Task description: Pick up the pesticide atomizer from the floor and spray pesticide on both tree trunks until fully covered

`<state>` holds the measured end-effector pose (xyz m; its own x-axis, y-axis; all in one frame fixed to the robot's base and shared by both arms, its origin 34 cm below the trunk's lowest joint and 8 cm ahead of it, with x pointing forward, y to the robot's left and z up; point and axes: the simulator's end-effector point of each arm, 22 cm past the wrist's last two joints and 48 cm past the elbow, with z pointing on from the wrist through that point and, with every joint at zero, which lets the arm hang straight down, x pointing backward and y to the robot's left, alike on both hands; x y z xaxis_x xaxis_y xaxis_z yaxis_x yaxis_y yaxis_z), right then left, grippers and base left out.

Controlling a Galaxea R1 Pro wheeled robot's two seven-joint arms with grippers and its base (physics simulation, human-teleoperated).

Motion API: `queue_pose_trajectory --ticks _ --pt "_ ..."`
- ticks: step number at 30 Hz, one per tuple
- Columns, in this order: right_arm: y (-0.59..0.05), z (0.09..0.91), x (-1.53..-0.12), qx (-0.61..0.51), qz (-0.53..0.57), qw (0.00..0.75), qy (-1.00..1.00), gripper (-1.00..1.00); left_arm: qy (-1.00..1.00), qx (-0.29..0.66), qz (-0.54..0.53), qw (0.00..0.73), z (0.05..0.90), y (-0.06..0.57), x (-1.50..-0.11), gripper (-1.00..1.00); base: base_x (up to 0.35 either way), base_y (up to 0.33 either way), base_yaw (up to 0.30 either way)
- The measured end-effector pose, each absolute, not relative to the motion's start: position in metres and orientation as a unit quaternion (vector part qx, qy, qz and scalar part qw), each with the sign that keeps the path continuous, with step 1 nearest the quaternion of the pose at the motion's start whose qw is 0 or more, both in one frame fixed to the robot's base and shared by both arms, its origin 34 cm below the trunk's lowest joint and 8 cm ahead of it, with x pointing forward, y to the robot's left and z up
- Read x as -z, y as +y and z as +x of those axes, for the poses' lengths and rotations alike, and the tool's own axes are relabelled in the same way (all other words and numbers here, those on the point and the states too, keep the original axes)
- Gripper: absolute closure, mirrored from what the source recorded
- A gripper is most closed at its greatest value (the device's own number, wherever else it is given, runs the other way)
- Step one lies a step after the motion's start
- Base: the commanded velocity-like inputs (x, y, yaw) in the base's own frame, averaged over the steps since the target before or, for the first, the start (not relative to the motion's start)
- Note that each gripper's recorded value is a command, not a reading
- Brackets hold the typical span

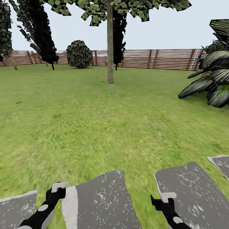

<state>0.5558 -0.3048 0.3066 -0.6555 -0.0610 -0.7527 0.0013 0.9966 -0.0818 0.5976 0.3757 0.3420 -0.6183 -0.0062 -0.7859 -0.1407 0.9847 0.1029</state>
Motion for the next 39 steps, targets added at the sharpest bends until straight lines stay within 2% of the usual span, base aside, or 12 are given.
queue_pose_trajectory --ticks 39 --pt "-0.3006 0.5541 -0.3053 0.033 -0.02 0.414 0.91 -1.0 0.897 -0.077 -0.041 0.434 0.5967 0.376 -0.3413 1.0 0.337 0.0 0.001"
